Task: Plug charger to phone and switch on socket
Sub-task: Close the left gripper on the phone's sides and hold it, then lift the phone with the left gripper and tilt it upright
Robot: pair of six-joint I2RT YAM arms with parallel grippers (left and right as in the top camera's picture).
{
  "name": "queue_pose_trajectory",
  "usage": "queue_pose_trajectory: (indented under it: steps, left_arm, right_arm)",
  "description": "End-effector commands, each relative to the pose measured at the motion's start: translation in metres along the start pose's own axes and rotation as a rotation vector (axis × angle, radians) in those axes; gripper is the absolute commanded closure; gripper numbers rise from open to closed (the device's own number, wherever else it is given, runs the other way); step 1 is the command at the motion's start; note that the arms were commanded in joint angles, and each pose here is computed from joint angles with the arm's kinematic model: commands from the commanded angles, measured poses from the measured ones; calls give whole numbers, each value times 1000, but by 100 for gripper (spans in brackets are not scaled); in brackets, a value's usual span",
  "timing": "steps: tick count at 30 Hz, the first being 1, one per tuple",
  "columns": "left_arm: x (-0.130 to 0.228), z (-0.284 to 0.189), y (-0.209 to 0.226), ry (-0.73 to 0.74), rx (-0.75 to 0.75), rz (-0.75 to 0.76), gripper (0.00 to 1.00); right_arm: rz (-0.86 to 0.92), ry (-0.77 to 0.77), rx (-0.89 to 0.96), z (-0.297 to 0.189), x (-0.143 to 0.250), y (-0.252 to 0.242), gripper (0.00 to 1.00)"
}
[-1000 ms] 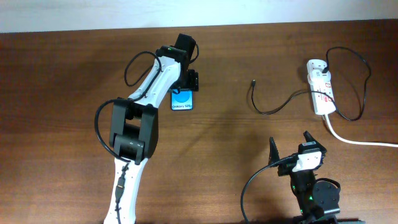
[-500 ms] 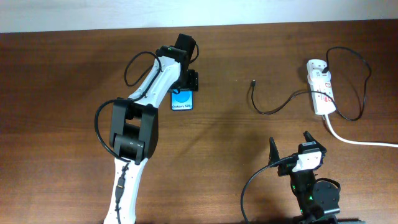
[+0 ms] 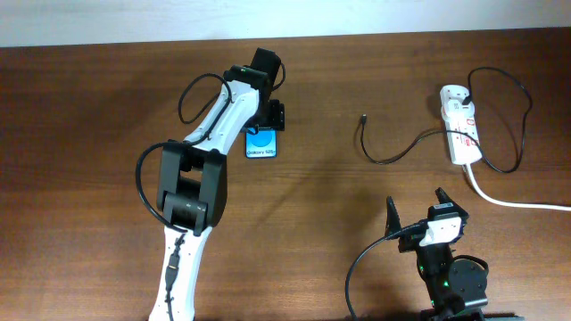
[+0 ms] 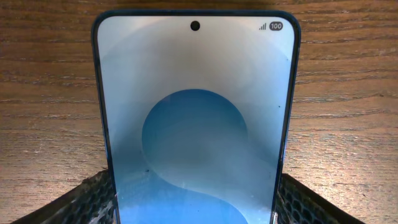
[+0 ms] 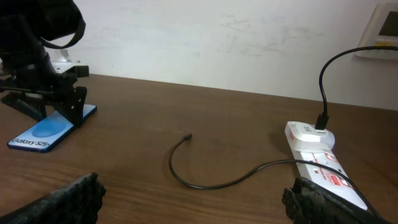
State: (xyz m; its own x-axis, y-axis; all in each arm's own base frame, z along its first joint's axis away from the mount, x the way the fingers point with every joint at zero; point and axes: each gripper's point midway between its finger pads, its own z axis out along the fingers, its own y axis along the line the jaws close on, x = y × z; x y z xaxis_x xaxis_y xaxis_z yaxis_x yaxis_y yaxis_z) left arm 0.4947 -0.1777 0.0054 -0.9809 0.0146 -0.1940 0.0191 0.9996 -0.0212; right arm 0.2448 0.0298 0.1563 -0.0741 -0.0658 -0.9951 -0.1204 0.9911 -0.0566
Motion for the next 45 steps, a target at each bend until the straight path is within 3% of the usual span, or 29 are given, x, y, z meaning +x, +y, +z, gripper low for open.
queue_pose_trajectory:
  steps: [1, 18, 26, 38, 45]
  left_arm:
    - [2, 10, -2, 17, 6, -13, 100]
    - [-26, -40, -2, -53, -9, -16, 100]
    - [-38, -91, 13, -77, -6, -47, 100]
    - [-26, -151, 42, -55, -13, -380, 100]
    - [-11, -156, 22, 32, 100, -397, 100]
  right_arm:
    - [6, 11, -9, 0, 4, 2, 2]
    - [6, 11, -9, 0, 4, 2, 2]
    - [6, 11, -9, 0, 4, 2, 2]
    - [6, 11, -9, 0, 4, 2, 1]
    - [6, 11, -9, 0, 4, 2, 2]
